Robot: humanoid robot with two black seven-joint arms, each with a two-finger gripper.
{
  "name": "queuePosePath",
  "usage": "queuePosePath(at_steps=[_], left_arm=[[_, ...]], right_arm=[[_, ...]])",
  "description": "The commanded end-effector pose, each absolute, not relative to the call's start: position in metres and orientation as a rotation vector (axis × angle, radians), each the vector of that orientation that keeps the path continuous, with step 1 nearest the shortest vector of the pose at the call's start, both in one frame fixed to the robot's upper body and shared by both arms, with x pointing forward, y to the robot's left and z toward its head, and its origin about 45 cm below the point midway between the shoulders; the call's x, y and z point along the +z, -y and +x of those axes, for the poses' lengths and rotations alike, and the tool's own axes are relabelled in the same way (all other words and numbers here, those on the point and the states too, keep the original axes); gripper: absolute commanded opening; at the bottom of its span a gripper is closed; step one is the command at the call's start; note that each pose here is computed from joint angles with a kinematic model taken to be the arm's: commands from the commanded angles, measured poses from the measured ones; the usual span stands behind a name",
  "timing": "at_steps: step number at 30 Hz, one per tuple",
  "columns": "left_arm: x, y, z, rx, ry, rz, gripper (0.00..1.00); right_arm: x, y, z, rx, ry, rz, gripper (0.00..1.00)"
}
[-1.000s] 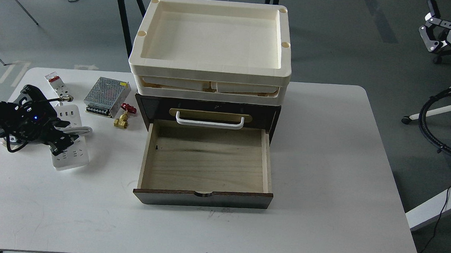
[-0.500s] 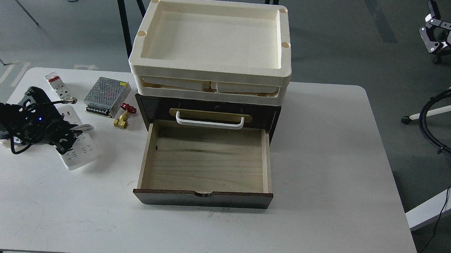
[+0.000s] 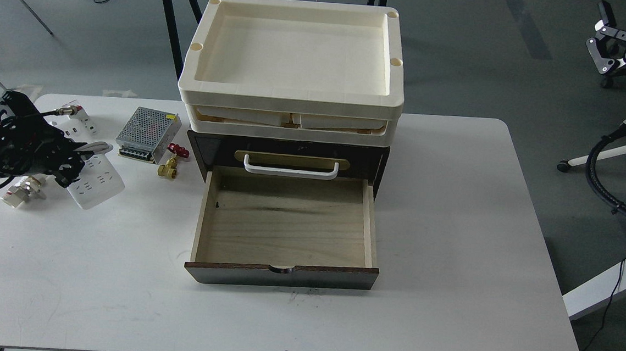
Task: Put charging cable into cabinet
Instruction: 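Lift the power strip and carry it toward the open drawer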
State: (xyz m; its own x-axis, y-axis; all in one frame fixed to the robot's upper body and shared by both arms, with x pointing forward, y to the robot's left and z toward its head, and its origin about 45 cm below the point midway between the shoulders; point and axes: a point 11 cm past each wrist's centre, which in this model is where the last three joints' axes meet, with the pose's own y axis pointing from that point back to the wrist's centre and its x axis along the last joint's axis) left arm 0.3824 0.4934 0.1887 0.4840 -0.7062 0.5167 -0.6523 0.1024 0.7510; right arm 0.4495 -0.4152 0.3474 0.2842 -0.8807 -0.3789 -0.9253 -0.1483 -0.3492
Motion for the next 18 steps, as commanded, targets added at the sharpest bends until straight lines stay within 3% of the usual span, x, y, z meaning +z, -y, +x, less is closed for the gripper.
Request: queuePosePath(at_steps=[1,6,12,18], left_arm=[[0.217,-0.507,0.376,0.003,1.178,1.596,0.0],[0.27,-0.496,0.363,0.103,1.073,1.534,0.0],[0.309,-0.467,0.322,0.148,0.942,1.402,0.0],[0.315,-0.414,0.28,0.233,0.741,1.105,0.0]], right_arm=[[0.348,0.417,0.449,0.112,-1.619,-2.044,0.99],[0.349,0.417,0.449,0.109,-1.616,-2.04,0.99],[0.349,0.418,0.449,0.109,-1.619,-2.037,0.99],[0.352,0.42,0.449,0.102,-1.615,-2.025,0.99]])
